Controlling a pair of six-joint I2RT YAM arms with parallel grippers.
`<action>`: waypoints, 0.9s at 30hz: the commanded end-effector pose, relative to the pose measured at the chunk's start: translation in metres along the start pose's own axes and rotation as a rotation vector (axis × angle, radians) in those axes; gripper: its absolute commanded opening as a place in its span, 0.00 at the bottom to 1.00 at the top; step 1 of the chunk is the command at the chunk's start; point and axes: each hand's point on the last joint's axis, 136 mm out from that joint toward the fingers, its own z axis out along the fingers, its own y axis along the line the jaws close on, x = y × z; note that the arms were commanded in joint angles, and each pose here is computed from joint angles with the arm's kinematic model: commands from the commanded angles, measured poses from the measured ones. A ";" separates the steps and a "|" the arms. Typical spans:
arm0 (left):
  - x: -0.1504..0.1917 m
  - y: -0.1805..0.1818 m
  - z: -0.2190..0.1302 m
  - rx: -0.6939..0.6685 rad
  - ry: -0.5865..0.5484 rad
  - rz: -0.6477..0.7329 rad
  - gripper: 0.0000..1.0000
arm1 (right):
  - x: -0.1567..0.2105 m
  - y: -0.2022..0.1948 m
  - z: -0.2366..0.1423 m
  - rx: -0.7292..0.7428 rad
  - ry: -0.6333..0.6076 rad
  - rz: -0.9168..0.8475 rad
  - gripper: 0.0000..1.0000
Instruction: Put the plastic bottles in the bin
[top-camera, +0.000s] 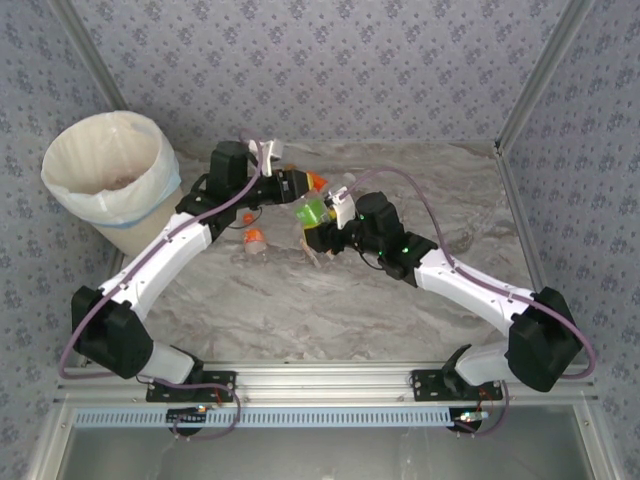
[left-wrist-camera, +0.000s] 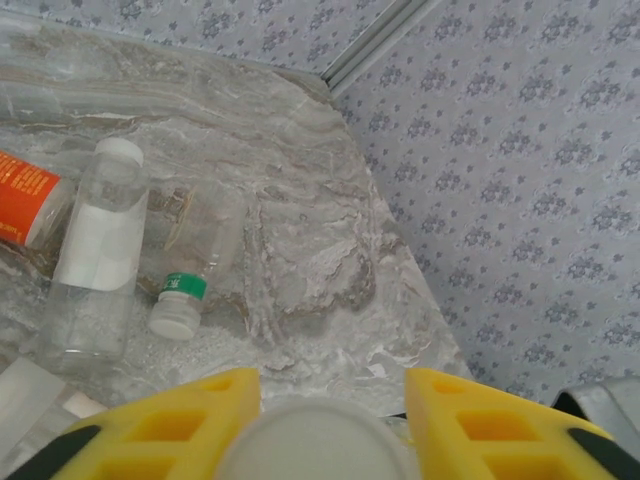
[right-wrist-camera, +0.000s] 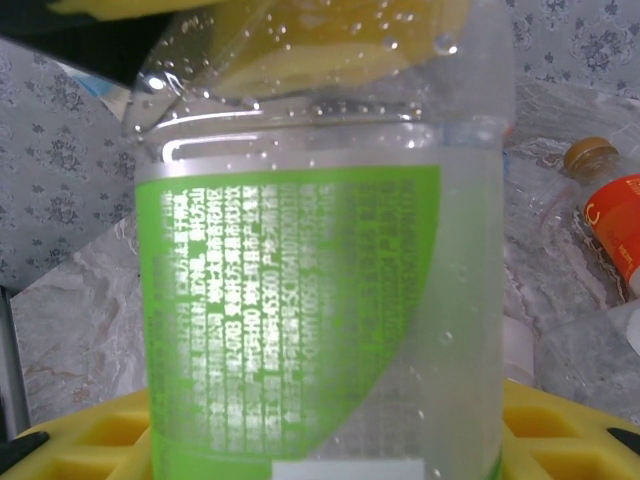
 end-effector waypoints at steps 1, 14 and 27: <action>-0.018 0.001 -0.007 -0.049 -0.078 0.063 0.32 | -0.019 0.016 -0.004 -0.055 -0.043 -0.038 0.52; -0.028 0.005 -0.017 -0.119 -0.118 0.082 0.00 | -0.029 0.006 -0.020 0.020 -0.103 -0.048 0.83; -0.103 0.057 -0.136 -0.530 -0.465 0.127 0.00 | 0.042 -0.141 -0.049 0.699 -0.006 0.454 1.00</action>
